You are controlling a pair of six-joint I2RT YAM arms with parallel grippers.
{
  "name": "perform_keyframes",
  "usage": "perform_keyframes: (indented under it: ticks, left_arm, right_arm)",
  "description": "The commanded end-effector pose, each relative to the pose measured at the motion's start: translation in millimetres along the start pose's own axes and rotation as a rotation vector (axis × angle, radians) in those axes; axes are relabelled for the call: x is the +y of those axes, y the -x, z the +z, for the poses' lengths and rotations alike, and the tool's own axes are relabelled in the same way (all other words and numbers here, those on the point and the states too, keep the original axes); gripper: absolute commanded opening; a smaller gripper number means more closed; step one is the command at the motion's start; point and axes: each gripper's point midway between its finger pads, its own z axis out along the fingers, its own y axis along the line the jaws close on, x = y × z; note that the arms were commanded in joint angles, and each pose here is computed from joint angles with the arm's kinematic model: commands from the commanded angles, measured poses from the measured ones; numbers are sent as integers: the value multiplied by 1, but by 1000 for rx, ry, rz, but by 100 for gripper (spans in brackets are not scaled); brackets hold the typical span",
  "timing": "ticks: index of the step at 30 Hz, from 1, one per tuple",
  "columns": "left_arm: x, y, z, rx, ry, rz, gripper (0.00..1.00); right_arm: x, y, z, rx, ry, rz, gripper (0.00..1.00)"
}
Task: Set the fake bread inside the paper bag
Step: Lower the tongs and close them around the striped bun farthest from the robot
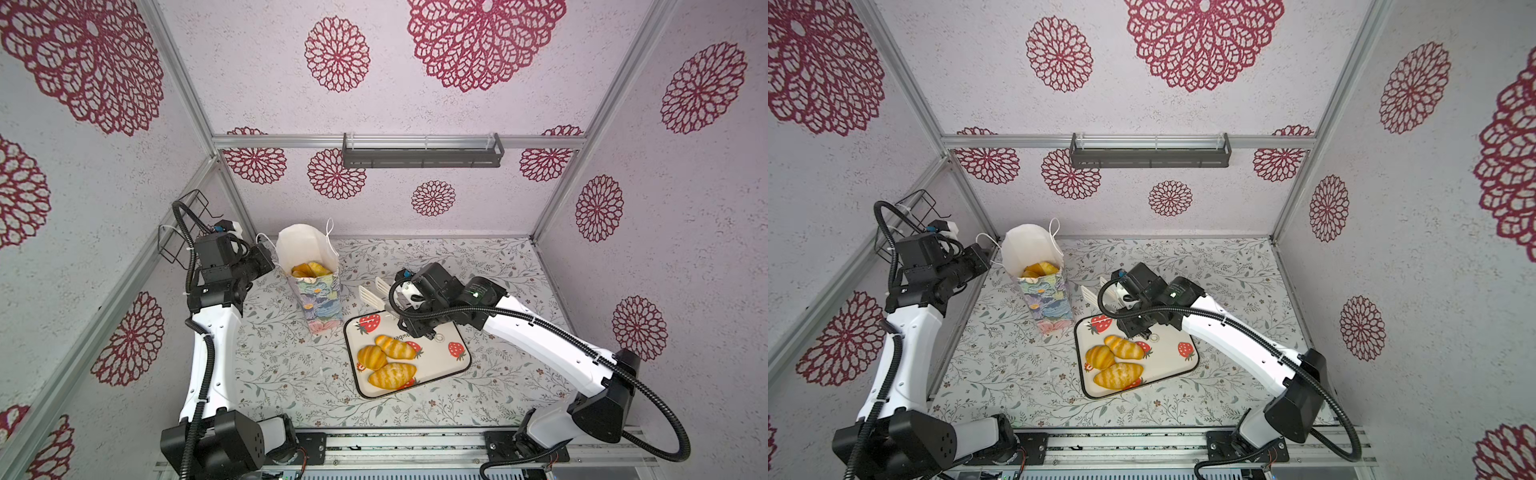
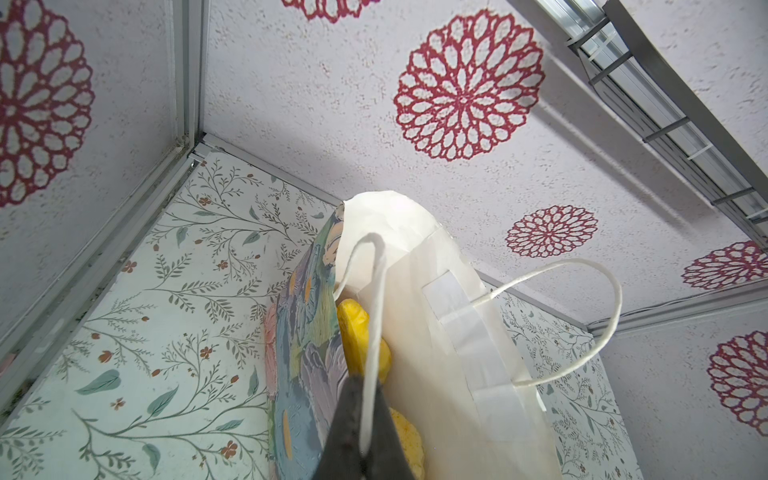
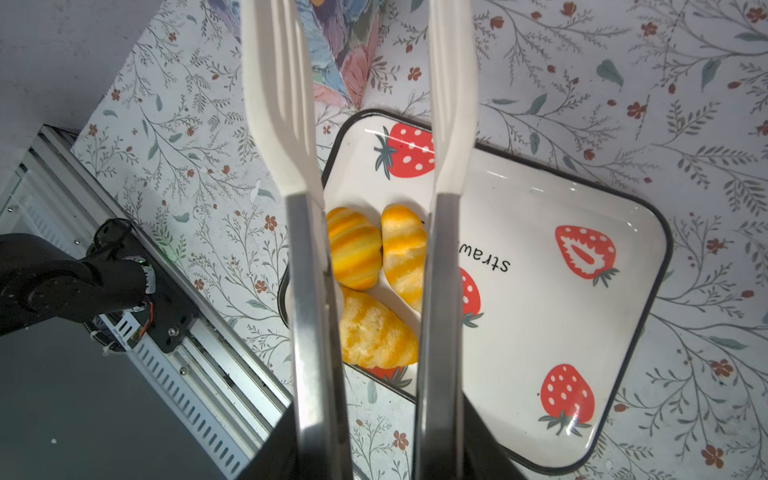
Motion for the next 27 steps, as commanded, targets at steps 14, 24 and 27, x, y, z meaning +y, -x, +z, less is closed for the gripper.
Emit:
perform_keyframes:
  ticks: [14, 24, 27]
  left_arm:
    - [2, 2, 4, -10, -11, -11, 0]
    - [2, 2, 3, -11, -10, -10, 0]
    - [2, 2, 3, -11, -11, -9, 0]
  right_arm:
    - [2, -56, 0, 144, 15, -16, 44]
    - [26, -90, 14, 268, 43, -105, 44]
    - [29, -92, 19, 278, 43, -121, 44]
